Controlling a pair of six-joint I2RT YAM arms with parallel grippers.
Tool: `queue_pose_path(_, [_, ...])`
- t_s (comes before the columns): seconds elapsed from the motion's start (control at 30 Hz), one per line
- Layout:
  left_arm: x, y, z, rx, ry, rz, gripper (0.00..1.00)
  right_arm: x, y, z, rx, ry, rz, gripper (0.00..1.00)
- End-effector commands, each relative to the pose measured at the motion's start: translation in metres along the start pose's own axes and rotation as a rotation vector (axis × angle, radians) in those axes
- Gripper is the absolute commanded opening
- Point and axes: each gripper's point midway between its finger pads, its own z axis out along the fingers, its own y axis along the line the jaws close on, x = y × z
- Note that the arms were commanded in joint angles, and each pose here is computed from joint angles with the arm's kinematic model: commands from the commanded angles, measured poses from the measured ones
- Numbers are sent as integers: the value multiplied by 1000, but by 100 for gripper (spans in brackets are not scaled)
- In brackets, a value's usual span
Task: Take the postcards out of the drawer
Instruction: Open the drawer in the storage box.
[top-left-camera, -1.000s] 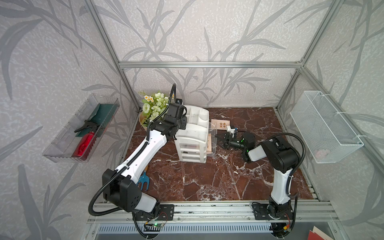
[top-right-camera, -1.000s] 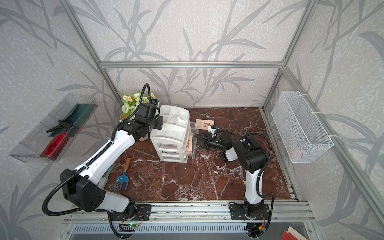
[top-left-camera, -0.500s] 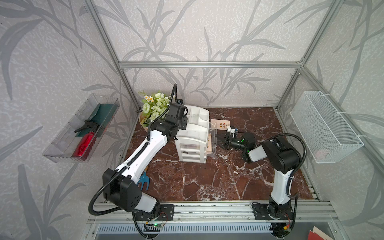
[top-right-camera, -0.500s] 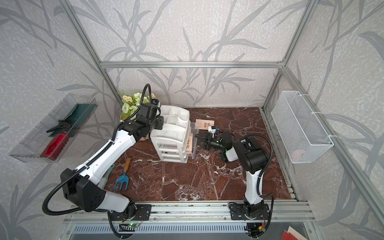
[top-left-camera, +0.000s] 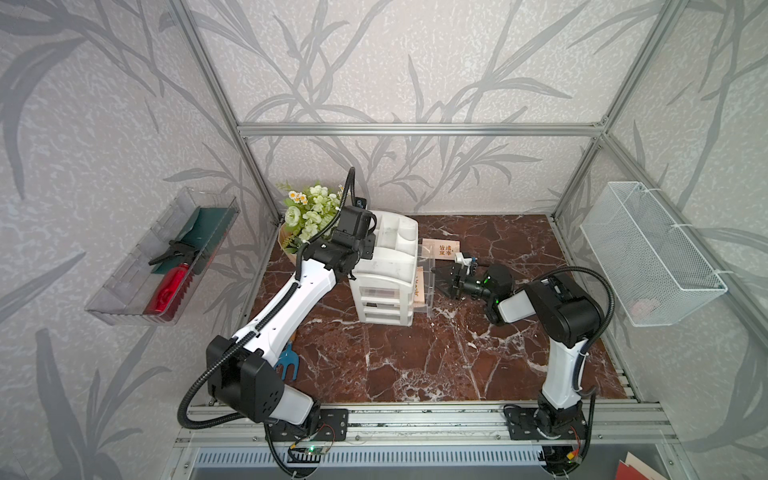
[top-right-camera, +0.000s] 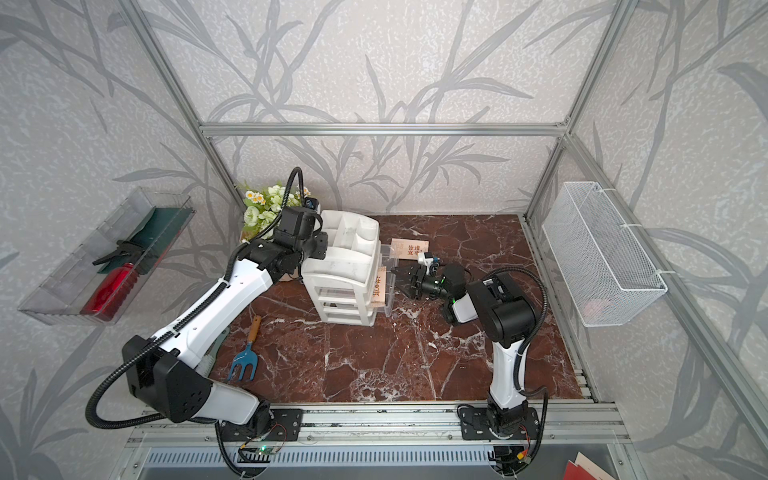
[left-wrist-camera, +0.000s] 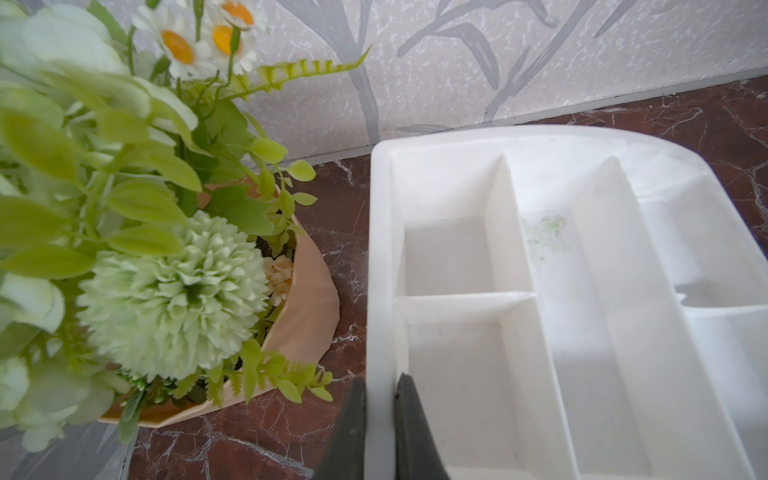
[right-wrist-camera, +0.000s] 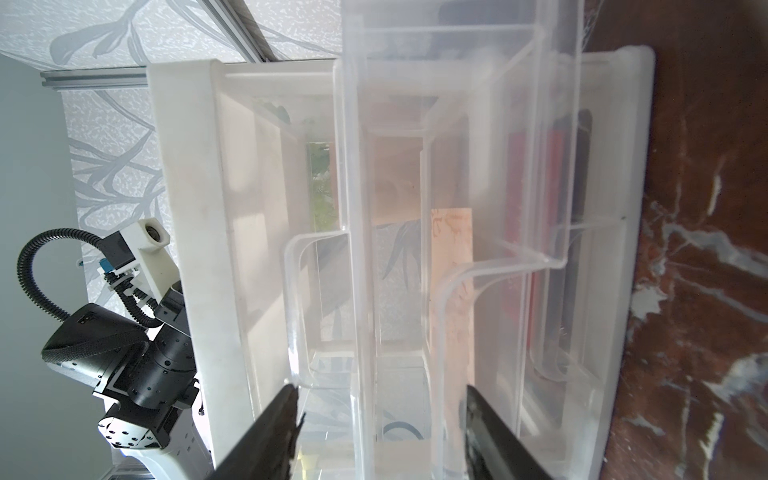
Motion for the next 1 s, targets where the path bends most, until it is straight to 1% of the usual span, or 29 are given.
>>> queue_pose_path(0.0, [89,19,29,-130,321,157,0,-2,32,-7,-62,-7,-77,61])
queue_pose_path(0.7, [89,19,29,-135,326,164,0,-13,46,-32,-75,-60,-99,61])
queue_pose_path(0.83, [88,19,29,-137,326,160,0,-10,47,-33,-74,-44,-157,60])
queue_pose_path(0.97, [88,21,29,-151,330,149,0,-3,55,-33,-85,-12,-220,57])
